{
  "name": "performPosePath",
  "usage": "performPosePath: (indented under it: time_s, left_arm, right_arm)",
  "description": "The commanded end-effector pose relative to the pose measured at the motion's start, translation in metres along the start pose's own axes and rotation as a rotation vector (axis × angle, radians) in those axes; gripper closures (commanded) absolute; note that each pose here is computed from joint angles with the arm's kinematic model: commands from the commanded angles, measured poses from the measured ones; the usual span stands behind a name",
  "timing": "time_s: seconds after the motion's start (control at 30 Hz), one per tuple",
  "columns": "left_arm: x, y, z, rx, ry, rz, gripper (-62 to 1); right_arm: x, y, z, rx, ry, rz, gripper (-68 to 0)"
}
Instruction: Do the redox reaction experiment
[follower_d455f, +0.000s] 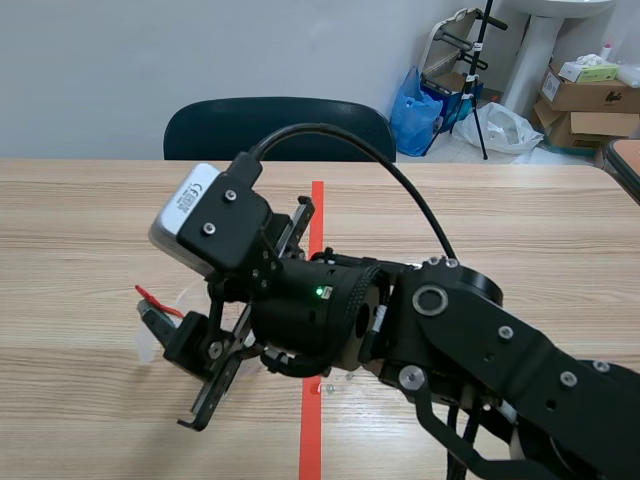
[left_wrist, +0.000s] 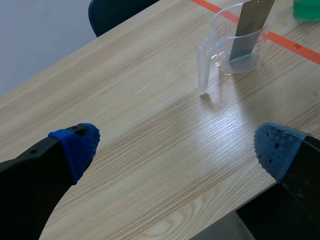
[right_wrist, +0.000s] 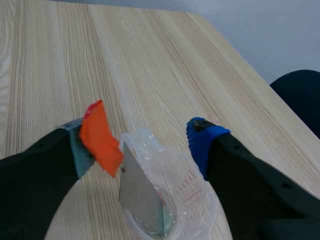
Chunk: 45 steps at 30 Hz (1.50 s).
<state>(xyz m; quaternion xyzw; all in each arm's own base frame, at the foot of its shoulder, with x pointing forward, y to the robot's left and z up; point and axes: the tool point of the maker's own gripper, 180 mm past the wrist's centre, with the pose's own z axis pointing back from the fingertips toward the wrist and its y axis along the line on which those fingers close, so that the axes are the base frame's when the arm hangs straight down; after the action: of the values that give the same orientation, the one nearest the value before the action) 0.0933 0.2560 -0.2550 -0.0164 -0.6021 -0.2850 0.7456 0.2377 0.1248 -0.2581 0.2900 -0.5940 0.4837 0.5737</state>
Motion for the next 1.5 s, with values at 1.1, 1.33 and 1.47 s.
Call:
performPosePath:
  time_s: [1.1, 1.33, 1.47]
  left_arm:
    - [0.006, 0.003, 0.000, 0.014, -0.024, 0.004, -62.3]
    - [0.006, 0.002, 0.000, 0.014, -0.024, 0.005, -62.3]
    - [0.006, 0.002, 0.000, 0.014, -0.024, 0.005, -62.3]
  right_arm:
    - [0.060, -0.023, 0.007, -0.045, 0.020, 0.091, -0.7]
    - [0.091, -0.046, 0.022, -0.099, -0.018, 0.014, -0.7]
    - [0.099, -0.053, 0.022, -0.084, -0.007, -0.012, -0.7]
